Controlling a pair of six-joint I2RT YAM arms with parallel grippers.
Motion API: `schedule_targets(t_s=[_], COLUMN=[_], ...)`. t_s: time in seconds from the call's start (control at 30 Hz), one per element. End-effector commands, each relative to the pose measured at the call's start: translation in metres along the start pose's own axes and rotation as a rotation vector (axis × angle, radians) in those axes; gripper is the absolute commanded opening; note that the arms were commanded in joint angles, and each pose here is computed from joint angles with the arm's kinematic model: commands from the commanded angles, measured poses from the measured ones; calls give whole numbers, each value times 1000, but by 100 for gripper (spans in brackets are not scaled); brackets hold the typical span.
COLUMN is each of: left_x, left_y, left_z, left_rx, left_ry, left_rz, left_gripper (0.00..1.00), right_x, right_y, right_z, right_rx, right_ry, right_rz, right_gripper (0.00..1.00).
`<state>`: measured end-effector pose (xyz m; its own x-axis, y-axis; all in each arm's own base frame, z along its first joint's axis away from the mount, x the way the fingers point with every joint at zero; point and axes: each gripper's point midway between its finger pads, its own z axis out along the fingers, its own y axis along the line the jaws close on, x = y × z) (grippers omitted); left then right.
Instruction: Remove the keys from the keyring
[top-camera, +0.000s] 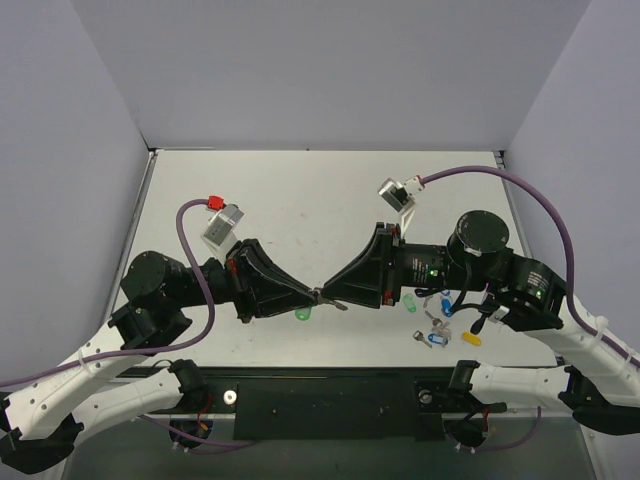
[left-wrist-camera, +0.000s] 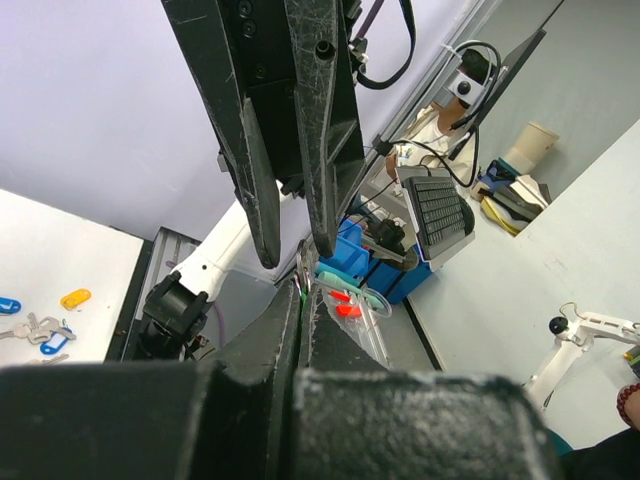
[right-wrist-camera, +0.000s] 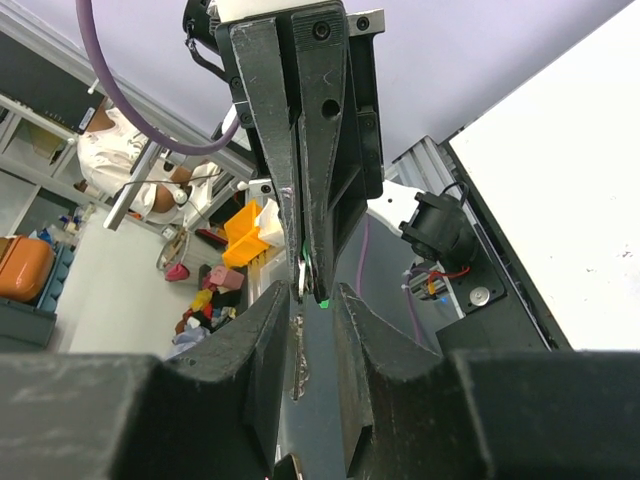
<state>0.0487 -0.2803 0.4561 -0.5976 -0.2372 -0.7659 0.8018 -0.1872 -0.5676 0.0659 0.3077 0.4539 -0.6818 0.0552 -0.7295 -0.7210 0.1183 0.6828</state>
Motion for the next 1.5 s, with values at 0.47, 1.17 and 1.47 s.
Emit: schedule_targets(t_s=[0.47,1.17,1.47], left_x=[-24,-23,-28], left_y=[-22,-18,-18], left_z=[-1,1,-10], left_rx=[40,29,-43], left_ry=[-79,-77,-94], left_rz=[20,-3,45], left_gripper=[0,0,77], right_x=[-14,7,0], right_y=[22,15,9], right_z=[8,15,-1], right_rx=[-91,-83,-26], right_ry=[-28,31,-26], right_rz=[-19,-12,-56], right_gripper=[18,0,0])
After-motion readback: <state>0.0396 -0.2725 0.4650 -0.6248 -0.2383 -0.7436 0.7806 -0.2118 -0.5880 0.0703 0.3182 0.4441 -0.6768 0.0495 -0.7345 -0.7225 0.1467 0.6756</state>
